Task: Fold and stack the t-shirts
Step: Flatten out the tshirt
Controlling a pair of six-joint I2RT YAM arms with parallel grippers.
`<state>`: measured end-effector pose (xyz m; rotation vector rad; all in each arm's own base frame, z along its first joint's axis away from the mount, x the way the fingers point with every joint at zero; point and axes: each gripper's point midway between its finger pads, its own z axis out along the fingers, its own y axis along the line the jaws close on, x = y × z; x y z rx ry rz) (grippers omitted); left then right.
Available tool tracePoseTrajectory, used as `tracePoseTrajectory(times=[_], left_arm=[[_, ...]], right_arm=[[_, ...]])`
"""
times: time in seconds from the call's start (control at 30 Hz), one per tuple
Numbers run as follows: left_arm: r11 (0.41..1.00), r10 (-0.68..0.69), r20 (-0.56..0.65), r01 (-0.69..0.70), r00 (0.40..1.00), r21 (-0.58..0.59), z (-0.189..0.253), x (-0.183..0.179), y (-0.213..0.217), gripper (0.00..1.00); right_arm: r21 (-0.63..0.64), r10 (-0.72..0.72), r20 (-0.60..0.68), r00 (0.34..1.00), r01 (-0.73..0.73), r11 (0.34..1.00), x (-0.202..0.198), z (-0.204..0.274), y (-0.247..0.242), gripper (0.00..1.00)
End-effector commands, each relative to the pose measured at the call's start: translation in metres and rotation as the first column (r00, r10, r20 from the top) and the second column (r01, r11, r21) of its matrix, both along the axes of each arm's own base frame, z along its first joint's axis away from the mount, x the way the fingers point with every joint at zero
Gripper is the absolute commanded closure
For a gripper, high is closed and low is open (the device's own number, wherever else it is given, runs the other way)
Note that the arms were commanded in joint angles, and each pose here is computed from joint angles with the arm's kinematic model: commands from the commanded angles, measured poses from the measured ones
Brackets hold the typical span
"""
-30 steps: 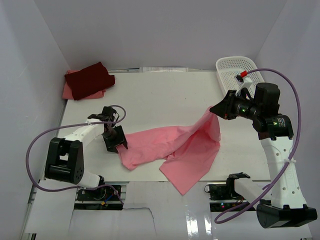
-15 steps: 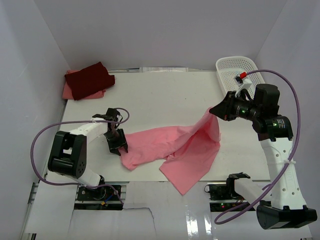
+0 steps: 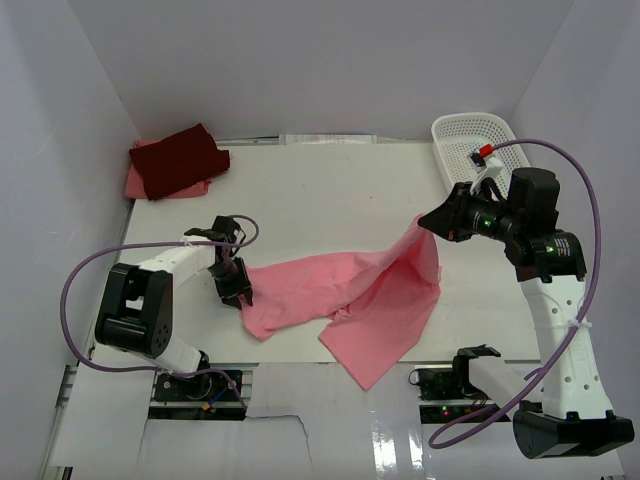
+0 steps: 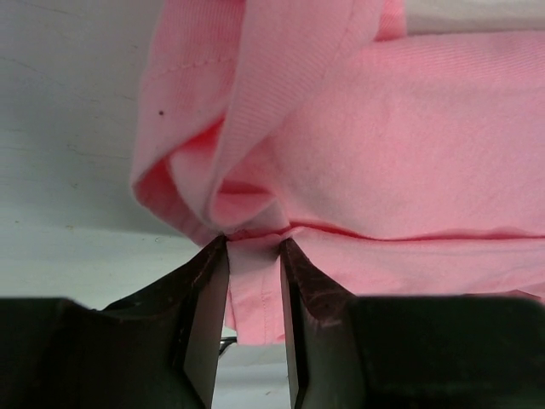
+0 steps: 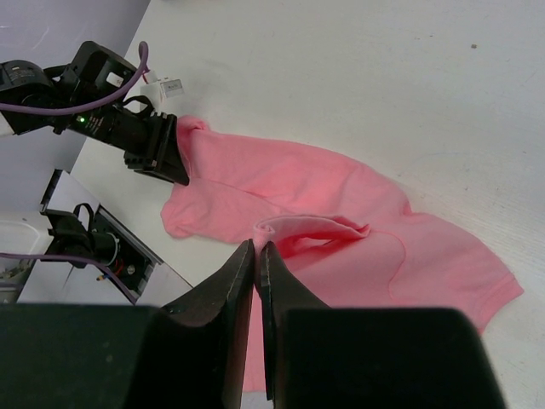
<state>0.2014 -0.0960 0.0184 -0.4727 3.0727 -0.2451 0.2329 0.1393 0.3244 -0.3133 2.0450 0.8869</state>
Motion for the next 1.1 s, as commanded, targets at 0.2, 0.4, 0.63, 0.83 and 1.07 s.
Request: tracePoseTrajectory(times=[0.2, 0.4, 0.63, 0.83, 1.07], left_arm=[[1.000, -0.001, 0.068, -0.001, 0.998, 0.022, 0.016, 0.011, 0.003, 0.57], [1.000, -0.001, 0.051, 0.000, 0.999, 0.025, 0.010, 0.009, 0.003, 0.86], [1.000, -0.013, 0.028, 0.013, 1.000, 0.013, 0.004, 0.006, 0.001, 0.85], [1.000, -0.019, 0.107, 0.020, 0.994, -0.014, 0.041, 0.027, -0.006, 1.00], [0.997, -0.017, 0.391, 0.043, 0.920, -0.060, 0.180, 0.090, -0.018, 1.00]], right_arm=[[0.013, 0.029, 0.055, 0.998, -0.030, 0.999, 0.000, 0.006, 0.003, 0.87], [0.015, 0.029, 0.054, 0.998, -0.029, 0.999, 0.000, 0.005, 0.003, 0.87], [0.016, 0.031, 0.060, 0.998, -0.032, 0.999, -0.002, 0.007, 0.004, 0.87], [0.001, -0.001, 0.074, 0.997, 0.001, 1.000, 0.011, 0.015, 0.000, 0.92], [-0.017, -0.050, 0.124, 0.991, 0.053, 0.998, 0.064, 0.047, -0.003, 0.92]])
